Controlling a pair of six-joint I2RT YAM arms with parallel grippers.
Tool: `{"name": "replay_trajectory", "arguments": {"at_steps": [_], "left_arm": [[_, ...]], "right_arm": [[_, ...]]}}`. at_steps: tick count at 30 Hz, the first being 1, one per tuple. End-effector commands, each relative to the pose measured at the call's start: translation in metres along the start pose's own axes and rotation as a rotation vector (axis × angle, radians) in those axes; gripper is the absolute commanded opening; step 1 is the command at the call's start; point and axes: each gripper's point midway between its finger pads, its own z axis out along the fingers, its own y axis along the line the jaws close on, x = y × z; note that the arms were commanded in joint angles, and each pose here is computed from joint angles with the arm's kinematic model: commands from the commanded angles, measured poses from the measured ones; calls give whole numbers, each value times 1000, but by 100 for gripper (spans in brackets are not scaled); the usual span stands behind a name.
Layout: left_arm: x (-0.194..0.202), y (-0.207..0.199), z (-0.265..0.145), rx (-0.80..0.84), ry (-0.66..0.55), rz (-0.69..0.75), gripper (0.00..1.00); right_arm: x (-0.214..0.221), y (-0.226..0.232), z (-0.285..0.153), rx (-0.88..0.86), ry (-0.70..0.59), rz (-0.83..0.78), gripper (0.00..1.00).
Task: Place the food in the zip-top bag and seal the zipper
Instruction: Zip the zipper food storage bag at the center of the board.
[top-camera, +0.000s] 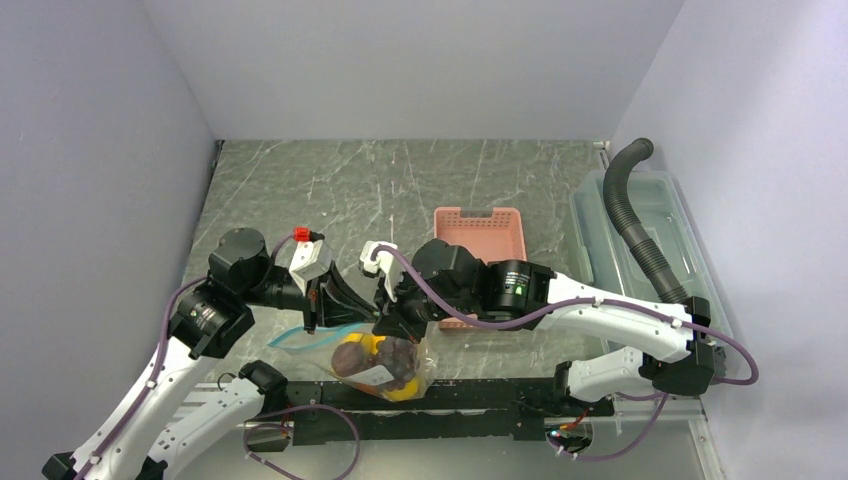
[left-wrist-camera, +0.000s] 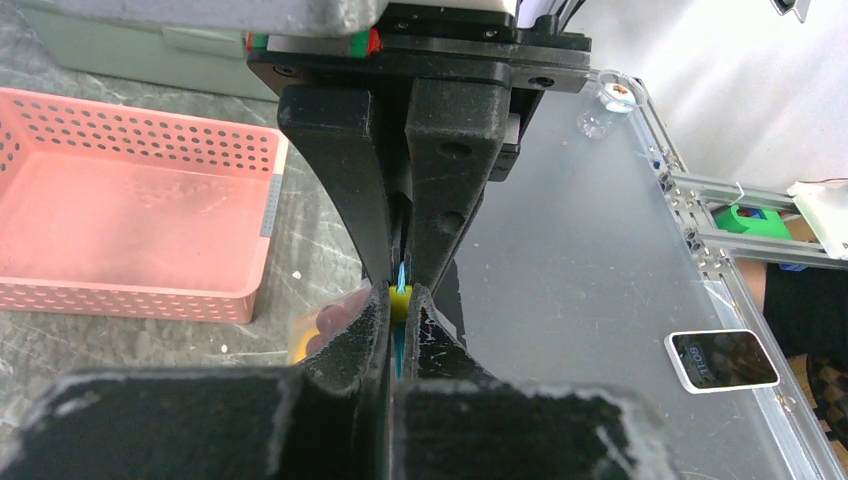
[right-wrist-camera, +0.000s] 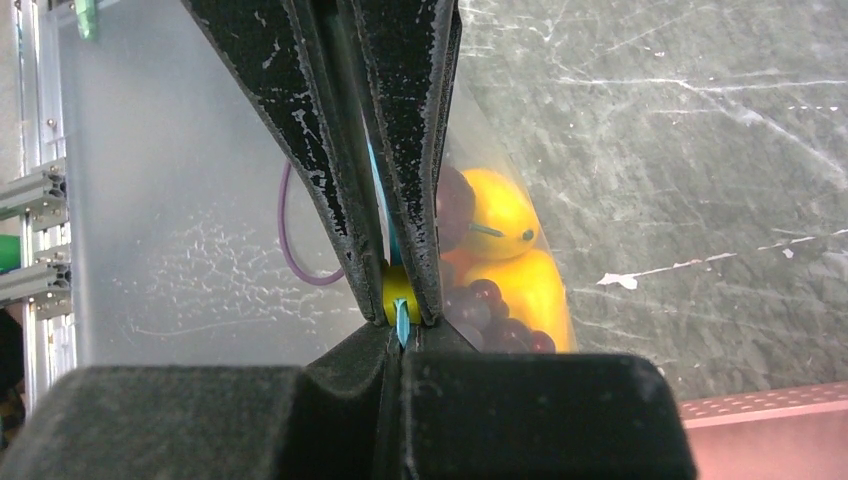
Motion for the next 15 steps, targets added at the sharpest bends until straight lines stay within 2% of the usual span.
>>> {"name": "replay_trajectory", "arguments": {"at_steps": [1, 15], "left_arm": [[-2, -5, 0, 25, -10, 29, 0], [0, -5, 1, 39, -2, 16, 0]], "right_arm": [[-40, 3, -18, 16, -153, 2, 0], [-62, -9, -58, 123, -302, 23, 0]]}}
